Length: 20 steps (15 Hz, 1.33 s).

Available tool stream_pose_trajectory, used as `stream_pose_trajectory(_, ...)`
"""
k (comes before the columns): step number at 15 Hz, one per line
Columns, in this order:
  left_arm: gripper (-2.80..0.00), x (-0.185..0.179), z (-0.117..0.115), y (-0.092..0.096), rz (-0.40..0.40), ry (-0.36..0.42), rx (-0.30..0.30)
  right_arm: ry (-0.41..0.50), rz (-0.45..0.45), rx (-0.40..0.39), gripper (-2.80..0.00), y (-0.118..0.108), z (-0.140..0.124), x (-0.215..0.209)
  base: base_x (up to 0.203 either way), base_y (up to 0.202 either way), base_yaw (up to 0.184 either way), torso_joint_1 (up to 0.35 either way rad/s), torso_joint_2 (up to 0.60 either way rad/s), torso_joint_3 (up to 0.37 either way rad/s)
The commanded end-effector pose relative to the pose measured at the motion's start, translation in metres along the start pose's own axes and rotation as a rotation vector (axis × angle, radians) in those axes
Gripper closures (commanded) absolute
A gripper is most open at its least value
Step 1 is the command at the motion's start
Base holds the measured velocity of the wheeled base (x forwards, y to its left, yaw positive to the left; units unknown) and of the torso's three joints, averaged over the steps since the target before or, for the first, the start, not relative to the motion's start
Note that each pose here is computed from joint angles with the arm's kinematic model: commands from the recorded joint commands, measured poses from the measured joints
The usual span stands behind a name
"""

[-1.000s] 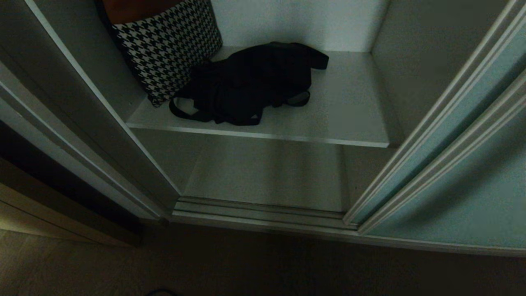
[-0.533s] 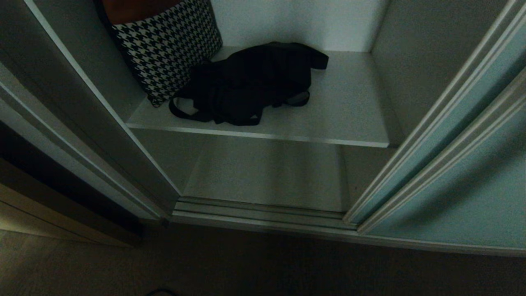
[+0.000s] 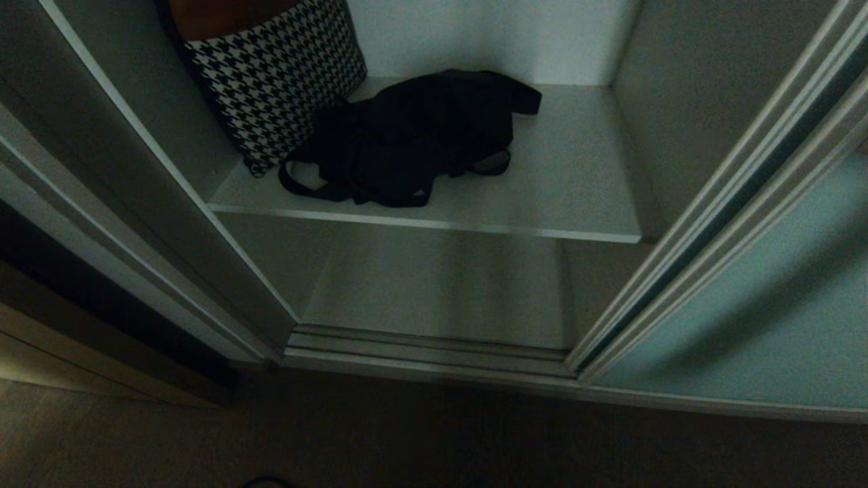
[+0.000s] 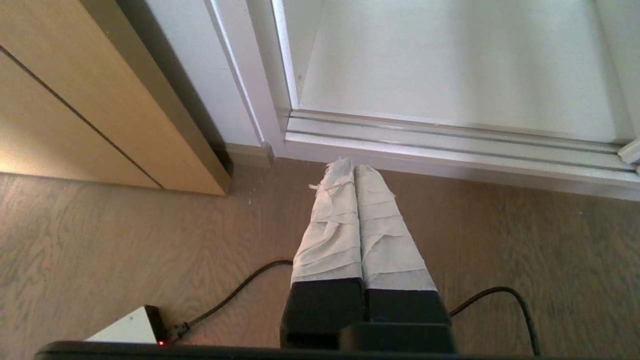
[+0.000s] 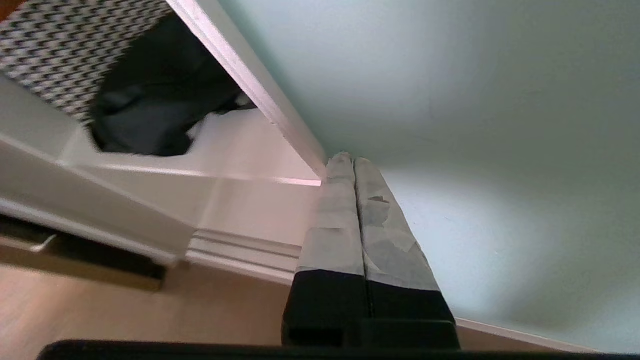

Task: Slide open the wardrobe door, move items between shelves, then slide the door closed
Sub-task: Close the door

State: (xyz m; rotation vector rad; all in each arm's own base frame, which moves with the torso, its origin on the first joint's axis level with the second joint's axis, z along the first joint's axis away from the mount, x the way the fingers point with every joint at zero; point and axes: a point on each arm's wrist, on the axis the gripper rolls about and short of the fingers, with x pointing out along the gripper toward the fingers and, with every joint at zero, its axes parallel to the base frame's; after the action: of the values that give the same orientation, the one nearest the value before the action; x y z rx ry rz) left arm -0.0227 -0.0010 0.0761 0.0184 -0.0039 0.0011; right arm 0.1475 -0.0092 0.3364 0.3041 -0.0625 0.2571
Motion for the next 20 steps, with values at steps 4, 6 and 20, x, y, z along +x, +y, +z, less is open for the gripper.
stream_pose_trajectory(4,0.00,0.000,0.000,0.000,0.000,-0.001,0.000,0.038,0.199,0.010,0.00,0.029,-0.006,0.007,0.000,0.000,0.000,0.000,0.00,0.000)
stream_pose_trajectory(6,0.00,0.000,0.000,0.000,0.000,0.000,0.000,0.048,0.293,0.017,0.00,0.043,-0.008,0.004,0.000,0.000,0.000,0.000,0.00,0.000)
stream_pose_trajectory(20,0.00,0.000,0.000,0.000,0.002,-0.001,0.000,-0.072,0.236,-0.024,0.00,0.050,-0.016,-0.143,0.000,0.000,0.000,0.000,0.00,0.000)
